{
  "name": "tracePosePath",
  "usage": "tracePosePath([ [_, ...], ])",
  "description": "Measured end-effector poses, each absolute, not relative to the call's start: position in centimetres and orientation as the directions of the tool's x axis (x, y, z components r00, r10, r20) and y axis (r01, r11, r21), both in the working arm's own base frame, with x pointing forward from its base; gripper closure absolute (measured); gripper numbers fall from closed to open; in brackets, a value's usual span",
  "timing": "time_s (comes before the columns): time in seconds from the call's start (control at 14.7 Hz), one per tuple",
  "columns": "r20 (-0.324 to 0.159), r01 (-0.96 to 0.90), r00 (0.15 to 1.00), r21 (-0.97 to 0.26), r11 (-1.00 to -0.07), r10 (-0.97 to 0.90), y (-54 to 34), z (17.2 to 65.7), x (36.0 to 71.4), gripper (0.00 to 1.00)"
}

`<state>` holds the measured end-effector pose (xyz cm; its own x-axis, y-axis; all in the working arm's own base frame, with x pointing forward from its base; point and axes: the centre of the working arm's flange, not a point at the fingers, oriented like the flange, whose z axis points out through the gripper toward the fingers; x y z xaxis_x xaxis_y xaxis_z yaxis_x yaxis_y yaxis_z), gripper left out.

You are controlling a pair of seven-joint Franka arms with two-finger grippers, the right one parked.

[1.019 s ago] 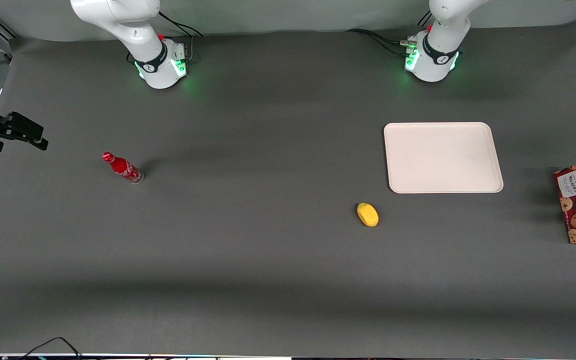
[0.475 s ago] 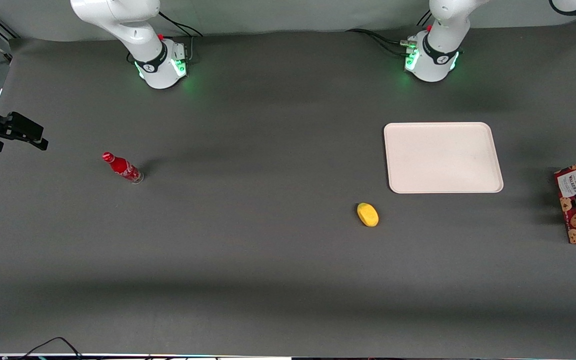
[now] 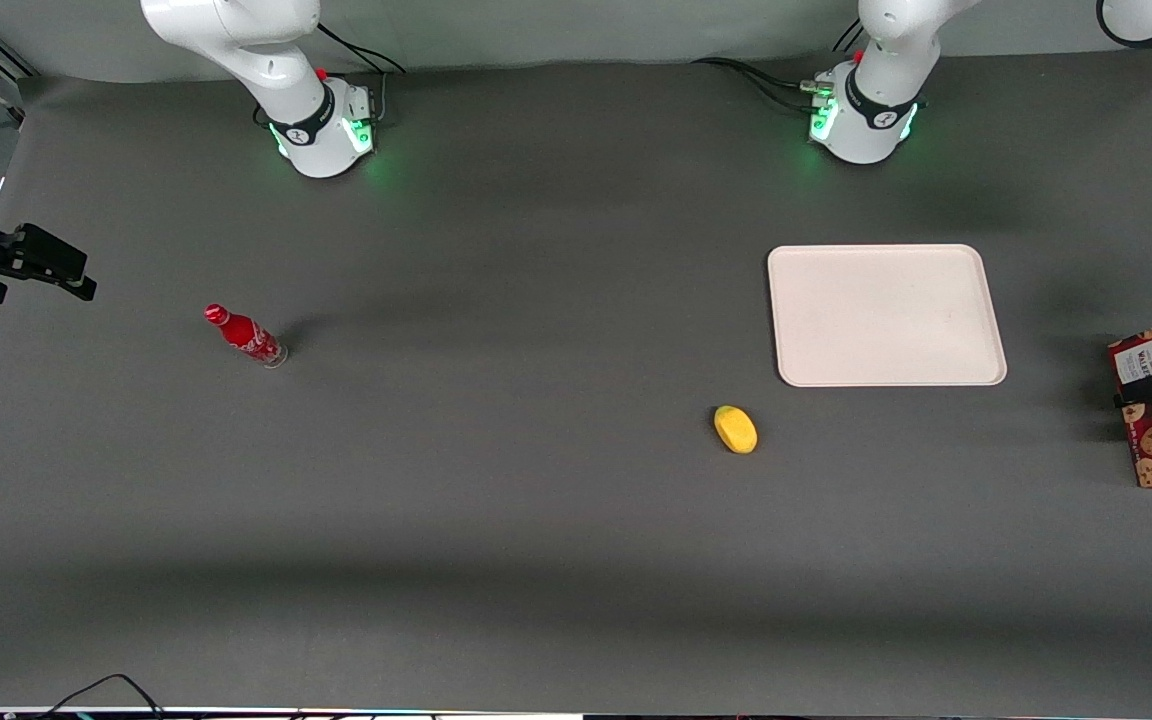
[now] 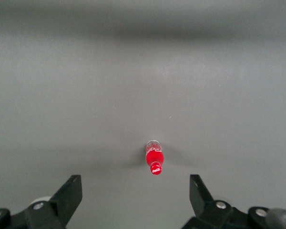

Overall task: Place red cookie box on tray
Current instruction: 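Close the left gripper on the cookie box and lift it, then carry the held cookie box over the white tray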

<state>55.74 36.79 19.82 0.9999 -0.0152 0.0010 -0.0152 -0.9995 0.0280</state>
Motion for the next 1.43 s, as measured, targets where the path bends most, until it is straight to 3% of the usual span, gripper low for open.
tracePosePath([
  [0.27,0.005,-0.014,1.0,0.024,-1.0,-0.014,36.9,19.9,55.7,0.0],
  [0.34,0.005,-0.014,1.0,0.024,-1.0,-0.014,36.9,20.0,55.7,0.05],
  [0.61,0.003,-0.002,1.0,0.013,-1.0,-0.002,37.7,20.4,55.2,0.52],
  [0.81,0.002,-0.003,1.0,0.015,-1.0,-0.003,37.7,20.8,55.3,0.8],
  [1.09,-0.048,-0.012,0.999,0.068,-0.998,-0.015,37.5,25.6,56.1,0.83],
  [1.43,-0.084,-0.03,0.996,0.087,-0.996,-0.037,36.3,40.1,57.0,0.87],
])
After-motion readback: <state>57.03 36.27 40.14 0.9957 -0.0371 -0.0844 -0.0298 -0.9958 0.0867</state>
